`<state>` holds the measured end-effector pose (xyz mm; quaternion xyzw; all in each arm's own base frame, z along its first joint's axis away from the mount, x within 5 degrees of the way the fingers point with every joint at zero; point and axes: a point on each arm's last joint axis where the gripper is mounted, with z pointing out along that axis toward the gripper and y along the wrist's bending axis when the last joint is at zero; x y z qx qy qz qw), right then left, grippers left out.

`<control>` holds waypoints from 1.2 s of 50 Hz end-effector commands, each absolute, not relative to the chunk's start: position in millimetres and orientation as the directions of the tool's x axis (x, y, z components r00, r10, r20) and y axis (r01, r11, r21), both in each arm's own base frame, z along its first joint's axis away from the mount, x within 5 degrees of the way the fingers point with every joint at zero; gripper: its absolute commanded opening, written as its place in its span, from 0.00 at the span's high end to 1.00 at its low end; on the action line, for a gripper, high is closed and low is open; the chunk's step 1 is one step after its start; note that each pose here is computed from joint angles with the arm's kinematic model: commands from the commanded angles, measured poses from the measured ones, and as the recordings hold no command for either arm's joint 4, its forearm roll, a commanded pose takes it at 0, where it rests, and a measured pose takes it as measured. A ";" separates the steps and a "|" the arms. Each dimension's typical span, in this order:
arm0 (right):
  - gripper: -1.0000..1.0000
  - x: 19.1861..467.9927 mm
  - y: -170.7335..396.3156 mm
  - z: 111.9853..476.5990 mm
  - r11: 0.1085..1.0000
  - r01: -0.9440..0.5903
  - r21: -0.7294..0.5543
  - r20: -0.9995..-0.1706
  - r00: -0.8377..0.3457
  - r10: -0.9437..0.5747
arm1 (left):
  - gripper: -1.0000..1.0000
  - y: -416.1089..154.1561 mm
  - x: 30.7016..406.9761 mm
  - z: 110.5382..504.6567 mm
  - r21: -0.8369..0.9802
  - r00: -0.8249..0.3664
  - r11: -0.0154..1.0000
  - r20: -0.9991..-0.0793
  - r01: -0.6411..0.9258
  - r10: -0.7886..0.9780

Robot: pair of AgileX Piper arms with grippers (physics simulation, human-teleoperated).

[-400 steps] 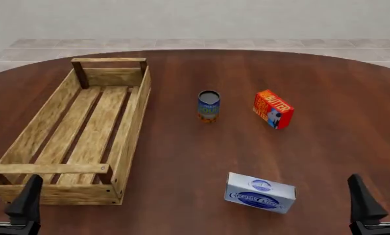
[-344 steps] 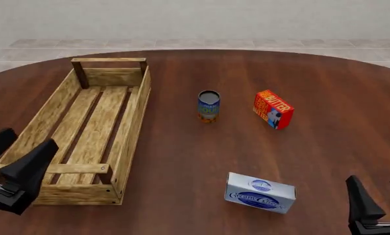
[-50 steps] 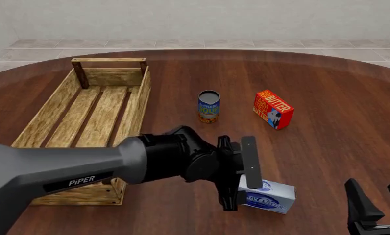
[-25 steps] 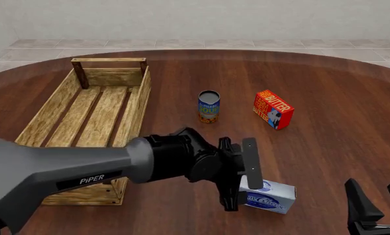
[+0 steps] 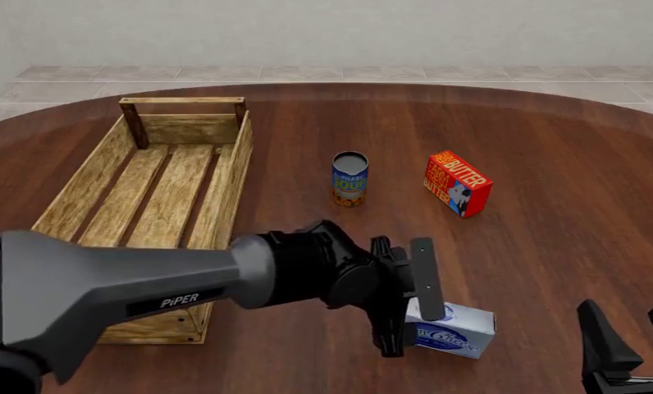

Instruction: Pick up the cream cheese and put it in the tray.

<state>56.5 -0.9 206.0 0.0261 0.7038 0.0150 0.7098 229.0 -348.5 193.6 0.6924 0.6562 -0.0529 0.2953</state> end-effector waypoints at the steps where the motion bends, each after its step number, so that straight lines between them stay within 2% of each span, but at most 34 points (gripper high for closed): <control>1: 0.00 56.5 -0.9 205.9 0.998 0.015 0.059 -0.998 0.007 0.059 | 0.00 -350.1 232.3 188.7 0.331 0.119 0.045 -0.457 0.943 0.882; 13: 0.00 56.5 -0.9 205.8 0.998 0.016 0.059 -0.998 0.007 0.059 | 0.00 -344.1 241.7 185.2 0.332 0.106 0.055 -0.446 0.942 0.889; 35: 0.00 56.5 -1.0 205.3 0.998 0.017 0.062 -0.998 0.002 0.062 | 0.00 -353.7 230.0 175.1 0.301 0.097 0.043 -0.434 0.953 0.895; 60: 0.00 56.5 -1.0 205.0 0.998 0.019 0.066 -0.998 -0.002 0.066 | 0.00 -354.5 235.9 167.4 0.284 0.068 0.060 -0.422 0.957 0.904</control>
